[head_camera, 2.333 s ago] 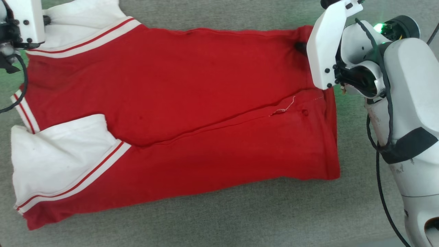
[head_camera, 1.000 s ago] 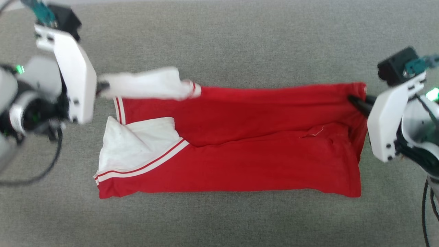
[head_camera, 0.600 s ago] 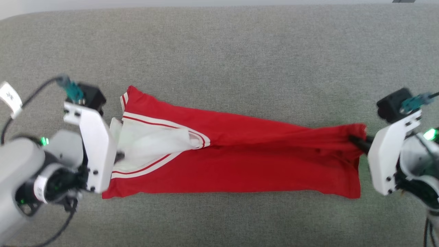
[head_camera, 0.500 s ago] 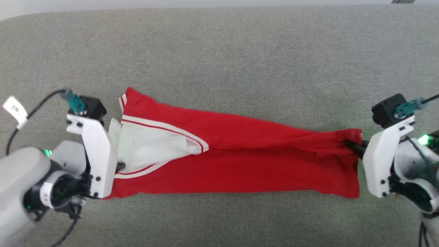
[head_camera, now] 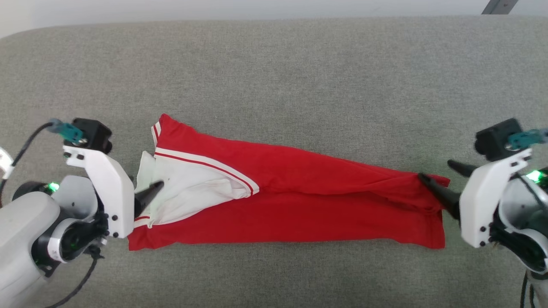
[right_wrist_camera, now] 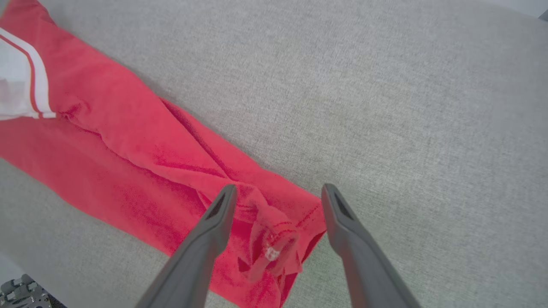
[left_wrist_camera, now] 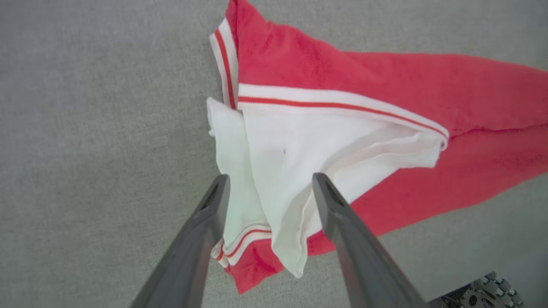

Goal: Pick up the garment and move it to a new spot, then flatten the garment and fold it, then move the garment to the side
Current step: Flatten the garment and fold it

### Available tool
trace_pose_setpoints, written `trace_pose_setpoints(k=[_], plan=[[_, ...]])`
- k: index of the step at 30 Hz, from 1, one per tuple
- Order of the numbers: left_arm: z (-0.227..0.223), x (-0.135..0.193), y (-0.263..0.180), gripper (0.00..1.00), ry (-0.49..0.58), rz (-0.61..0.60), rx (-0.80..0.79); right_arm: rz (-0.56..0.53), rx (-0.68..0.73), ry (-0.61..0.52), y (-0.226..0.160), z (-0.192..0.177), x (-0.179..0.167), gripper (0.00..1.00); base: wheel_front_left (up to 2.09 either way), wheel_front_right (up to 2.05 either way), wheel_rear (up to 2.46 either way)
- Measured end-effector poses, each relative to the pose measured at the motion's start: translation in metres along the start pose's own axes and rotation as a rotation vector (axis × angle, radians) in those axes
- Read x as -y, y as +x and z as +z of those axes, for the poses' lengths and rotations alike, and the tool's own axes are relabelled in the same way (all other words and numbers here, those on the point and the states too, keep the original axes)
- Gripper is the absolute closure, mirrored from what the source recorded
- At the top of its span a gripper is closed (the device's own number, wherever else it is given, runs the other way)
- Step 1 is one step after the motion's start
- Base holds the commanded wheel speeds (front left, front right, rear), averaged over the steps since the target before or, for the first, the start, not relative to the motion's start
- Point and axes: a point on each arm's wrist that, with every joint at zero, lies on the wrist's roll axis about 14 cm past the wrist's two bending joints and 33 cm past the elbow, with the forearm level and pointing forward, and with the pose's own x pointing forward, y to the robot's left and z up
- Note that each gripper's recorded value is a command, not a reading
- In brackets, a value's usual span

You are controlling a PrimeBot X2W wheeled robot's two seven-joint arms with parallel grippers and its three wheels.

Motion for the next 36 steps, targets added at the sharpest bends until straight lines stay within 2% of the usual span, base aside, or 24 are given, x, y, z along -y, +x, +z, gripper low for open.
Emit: trace_pose_setpoints(k=[10,18,27,29,36], plan=[[0.051,-0.003,-0.023,0.00,0.074,-0.002,0.397,-0.123,0.319,0.048,-0.033,0.043,0.025,0.00,0.00,0.00,0.00],[0.068,-0.012,-0.045,0.00,0.089,0.034,0.679,-0.208,0.484,0.094,-0.056,0.047,0.041,0.00,0.00,0.00,0.00],[0.067,-0.034,-0.068,0.00,0.055,0.139,0.818,-0.208,0.434,0.164,-0.048,0.015,0.037,0.00,0.00,0.00,0.00],[0.066,-0.040,-0.074,0.00,0.020,0.163,0.855,-0.197,0.399,0.175,-0.042,0.007,0.034,0.00,0.00,0.00,0.00],[0.033,-0.057,-0.085,0.00,-0.040,0.231,0.896,-0.161,0.267,0.208,-0.022,-0.017,0.029,0.00,0.00,0.00,0.00]])
